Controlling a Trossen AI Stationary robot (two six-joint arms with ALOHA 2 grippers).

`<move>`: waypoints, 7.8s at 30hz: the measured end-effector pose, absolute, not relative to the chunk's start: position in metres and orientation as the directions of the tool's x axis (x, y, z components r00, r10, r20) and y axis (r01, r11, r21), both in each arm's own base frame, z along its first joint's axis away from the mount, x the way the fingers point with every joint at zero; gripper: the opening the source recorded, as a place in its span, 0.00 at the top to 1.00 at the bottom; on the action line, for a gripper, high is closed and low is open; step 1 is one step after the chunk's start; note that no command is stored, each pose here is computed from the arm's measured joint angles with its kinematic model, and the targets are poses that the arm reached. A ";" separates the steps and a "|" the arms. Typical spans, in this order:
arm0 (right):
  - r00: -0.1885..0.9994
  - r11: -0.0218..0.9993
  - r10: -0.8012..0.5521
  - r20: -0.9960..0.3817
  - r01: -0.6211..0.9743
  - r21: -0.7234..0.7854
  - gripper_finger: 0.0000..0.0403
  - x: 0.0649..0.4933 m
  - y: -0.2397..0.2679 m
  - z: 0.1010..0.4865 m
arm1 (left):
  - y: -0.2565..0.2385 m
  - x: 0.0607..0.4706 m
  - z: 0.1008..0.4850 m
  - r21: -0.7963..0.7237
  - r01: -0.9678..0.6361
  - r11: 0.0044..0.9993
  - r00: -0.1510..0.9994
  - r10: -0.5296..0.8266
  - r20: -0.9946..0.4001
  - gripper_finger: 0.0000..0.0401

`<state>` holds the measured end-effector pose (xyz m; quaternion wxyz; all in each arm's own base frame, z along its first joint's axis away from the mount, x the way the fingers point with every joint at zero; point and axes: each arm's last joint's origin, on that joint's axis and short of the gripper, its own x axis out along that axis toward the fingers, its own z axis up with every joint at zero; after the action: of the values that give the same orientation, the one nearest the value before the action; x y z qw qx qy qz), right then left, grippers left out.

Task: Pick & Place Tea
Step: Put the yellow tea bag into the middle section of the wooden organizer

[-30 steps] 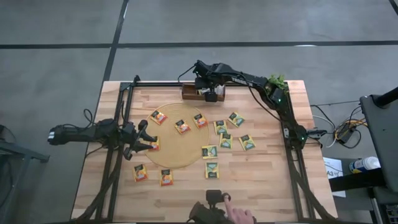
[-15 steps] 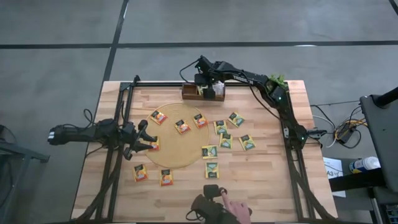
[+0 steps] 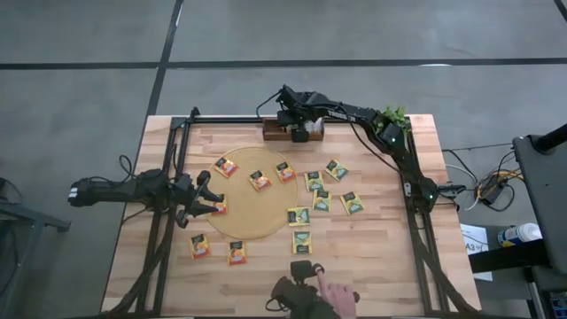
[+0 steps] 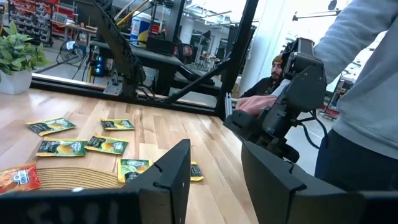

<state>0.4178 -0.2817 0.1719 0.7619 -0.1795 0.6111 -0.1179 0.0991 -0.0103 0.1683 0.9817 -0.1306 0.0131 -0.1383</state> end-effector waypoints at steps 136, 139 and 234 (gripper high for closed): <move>0.202 0.985 0.026 -0.979 -0.174 -0.009 0.94 0.240 -0.021 0.156 | -0.010 0.099 0.168 -0.260 0.268 0.928 0.961 -0.275 0.009 0.66; 0.233 0.983 -0.018 -0.972 -0.172 -0.059 0.94 0.240 -0.023 0.165 | -0.010 0.099 0.168 -0.260 0.268 0.928 0.961 -0.275 0.009 0.66; 0.243 0.950 -0.313 -0.918 0.056 -0.309 0.28 0.402 -0.263 0.200 | -0.010 0.099 0.168 -0.260 0.266 0.928 0.962 -0.273 0.009 0.66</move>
<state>0.4024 -0.2628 0.1999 0.7811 -0.1062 0.6039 -0.1181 0.0992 -0.0103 0.1682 0.9818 -0.1307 0.0136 -0.1371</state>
